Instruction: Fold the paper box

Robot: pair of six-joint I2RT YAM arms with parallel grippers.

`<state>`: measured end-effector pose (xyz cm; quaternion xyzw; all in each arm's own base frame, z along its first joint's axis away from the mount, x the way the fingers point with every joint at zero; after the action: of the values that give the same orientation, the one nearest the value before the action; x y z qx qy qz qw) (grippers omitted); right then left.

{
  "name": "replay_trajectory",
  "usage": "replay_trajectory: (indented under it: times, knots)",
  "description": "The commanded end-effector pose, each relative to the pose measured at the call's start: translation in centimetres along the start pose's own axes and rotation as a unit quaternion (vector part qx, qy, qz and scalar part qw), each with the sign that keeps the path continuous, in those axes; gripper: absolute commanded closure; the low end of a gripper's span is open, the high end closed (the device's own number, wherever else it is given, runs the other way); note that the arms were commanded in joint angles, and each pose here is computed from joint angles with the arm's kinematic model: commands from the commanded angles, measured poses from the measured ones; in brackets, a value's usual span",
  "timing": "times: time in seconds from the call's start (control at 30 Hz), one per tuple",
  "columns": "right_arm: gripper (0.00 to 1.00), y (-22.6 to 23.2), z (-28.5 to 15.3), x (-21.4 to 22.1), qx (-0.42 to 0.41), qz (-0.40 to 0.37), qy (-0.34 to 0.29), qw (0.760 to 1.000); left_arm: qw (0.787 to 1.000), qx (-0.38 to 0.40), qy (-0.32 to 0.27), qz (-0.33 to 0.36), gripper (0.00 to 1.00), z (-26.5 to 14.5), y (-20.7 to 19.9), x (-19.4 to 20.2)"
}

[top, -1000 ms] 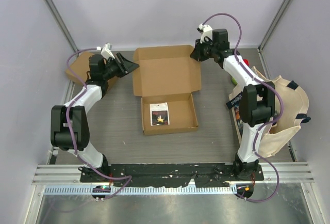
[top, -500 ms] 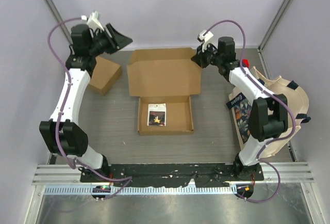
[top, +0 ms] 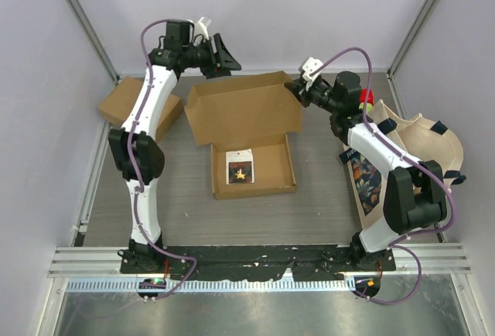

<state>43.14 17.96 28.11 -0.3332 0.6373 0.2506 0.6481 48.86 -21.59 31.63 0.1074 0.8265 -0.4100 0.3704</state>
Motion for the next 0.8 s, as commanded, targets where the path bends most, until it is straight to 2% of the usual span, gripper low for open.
replay_trajectory:
  times: [0.0, 0.07, 0.1, 0.13, 0.33, 0.37, 0.5, 0.53, 0.57, 0.67, 0.77]
  knots:
    - [0.95, -1.0, -0.2, -5.9, 0.029, -0.063, -0.104, 0.992, 0.998, 0.047, 0.027, 0.043, 0.44, -2.1, -5.1, 0.6]
    - [0.93, -0.7, -0.7, -5.1, 0.037, -0.039, -0.113, 0.992, 0.996, 0.065, 0.046, 0.039, 0.47, -1.6, -5.7, 2.1]
    - [0.91, -0.5, -1.0, -5.6, 0.040, -0.043, -0.130, 0.990, 0.995, 0.074, 0.036, 0.051, 0.47, -2.4, -6.8, 2.0]
    - [0.89, -0.5, -1.2, -5.4, 0.048, -0.036, -0.132, 0.989, 0.995, 0.073, 0.055, 0.041, 0.48, -1.9, -6.2, 3.5]
    - [0.73, 0.4, -2.9, -2.5, 0.088, 0.012, -0.108, 0.990, 0.992, 0.083, 0.078, 0.048, 0.49, -2.6, -8.3, 7.7]
    - [0.66, 0.2, -3.8, -2.4, 0.121, 0.028, -0.110, 0.986, 0.991, 0.090, 0.085, 0.050, 0.49, -2.4, -9.1, 8.5]
    - [0.53, 1.7, -5.8, -1.4, 0.144, 0.104, -0.078, 0.981, 0.989, 0.094, 0.102, 0.060, 0.49, -2.3, -10.5, 10.9]
    - [0.44, 2.1, -6.4, -1.5, 0.148, 0.119, -0.075, 0.979, 0.989, 0.082, 0.107, 0.057, 0.48, -2.1, -10.2, 11.6]
    - [0.42, 2.2, -7.0, -0.5, 0.163, 0.134, -0.064, 0.975, 0.989, 0.081, 0.105, 0.061, 0.48, -2.4, -10.5, 11.8]
    - [0.39, 2.7, -8.3, 0.2, 0.177, 0.147, -0.059, 0.971, 0.993, 0.045, 0.083, 0.068, 0.41, -3.1, -9.8, 11.7]
    - [0.38, 2.1, -7.7, -0.1, 0.183, 0.150, -0.055, 0.970, 0.995, -0.006, 0.050, 0.090, 0.32, -4.0, -8.8, 10.8]
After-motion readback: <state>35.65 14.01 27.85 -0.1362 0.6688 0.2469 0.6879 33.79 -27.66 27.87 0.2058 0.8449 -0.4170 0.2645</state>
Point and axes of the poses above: each gripper's point midway between its finger pads, its own z axis out along the fingers, its own y axis along the line the jaws close on, x = y × z, the point moved 3 cm from there along -z, back along the fingers, and after that the axes turned 12 degrees about z, right-handed, at the moved point
